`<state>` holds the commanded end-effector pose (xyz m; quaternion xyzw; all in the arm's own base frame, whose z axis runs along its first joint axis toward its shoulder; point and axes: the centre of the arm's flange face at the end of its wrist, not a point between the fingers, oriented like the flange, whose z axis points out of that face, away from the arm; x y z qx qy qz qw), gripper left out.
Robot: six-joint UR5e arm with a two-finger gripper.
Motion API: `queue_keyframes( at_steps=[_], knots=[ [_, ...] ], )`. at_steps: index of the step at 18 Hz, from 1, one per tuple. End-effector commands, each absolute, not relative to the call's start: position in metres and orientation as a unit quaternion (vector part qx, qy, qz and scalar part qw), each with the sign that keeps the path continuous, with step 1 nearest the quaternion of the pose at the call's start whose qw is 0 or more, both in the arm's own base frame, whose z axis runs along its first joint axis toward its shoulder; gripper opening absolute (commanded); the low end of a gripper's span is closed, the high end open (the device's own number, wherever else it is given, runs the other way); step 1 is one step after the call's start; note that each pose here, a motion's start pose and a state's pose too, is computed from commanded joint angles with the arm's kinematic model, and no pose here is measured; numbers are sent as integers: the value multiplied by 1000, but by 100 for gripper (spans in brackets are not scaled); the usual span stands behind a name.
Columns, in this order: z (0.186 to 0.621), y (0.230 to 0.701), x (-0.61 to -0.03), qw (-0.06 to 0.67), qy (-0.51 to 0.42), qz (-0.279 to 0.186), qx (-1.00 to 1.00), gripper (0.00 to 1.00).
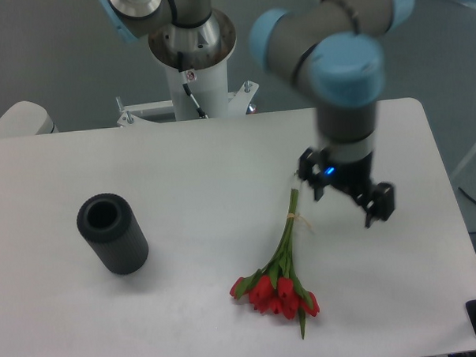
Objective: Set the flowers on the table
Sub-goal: 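Open the gripper and lift it up away from the tulips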
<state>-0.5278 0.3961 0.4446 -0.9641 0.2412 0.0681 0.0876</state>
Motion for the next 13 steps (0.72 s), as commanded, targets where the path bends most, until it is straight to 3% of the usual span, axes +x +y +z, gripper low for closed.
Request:
queue_keyframes(
  at_steps=[4,13],
  knots=[
    [458,361,-543,79,274,56,-957,100],
    [459,360,-541,82,271,57,-957,100]
  ],
)
